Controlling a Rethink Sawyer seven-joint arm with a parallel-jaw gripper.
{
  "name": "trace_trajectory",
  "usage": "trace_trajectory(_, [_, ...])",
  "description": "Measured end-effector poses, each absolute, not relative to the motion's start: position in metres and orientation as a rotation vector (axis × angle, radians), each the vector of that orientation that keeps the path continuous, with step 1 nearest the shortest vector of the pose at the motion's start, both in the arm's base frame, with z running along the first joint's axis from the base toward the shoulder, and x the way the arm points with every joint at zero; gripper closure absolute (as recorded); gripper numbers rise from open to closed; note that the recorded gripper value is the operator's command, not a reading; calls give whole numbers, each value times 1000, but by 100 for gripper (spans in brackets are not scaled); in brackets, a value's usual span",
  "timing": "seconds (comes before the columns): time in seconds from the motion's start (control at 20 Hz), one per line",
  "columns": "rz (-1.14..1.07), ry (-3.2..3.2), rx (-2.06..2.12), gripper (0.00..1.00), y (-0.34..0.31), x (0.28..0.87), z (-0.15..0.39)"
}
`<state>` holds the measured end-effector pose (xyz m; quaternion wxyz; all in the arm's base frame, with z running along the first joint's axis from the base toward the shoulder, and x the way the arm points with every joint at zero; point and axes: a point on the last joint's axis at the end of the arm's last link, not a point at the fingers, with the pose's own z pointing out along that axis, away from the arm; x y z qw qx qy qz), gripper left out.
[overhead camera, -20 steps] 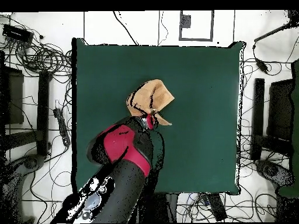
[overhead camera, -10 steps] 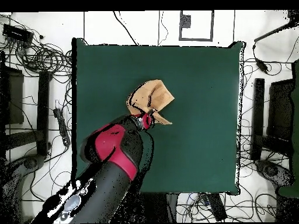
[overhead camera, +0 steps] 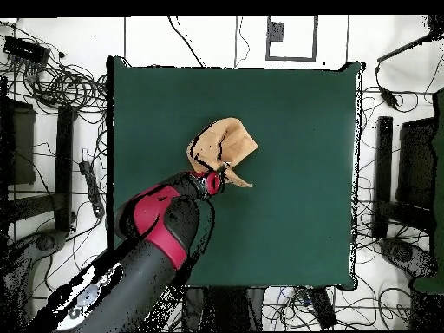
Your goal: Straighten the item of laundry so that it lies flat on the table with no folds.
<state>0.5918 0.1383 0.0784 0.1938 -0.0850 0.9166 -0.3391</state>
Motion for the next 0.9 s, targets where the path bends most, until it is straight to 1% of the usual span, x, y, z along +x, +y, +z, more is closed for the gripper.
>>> trace_trajectory(0.45, [-967, 2558, -141, 100, 143, 588, 64])
trace_trajectory(0.9, [-958, 2548, -120, 100, 150, 589, 65])
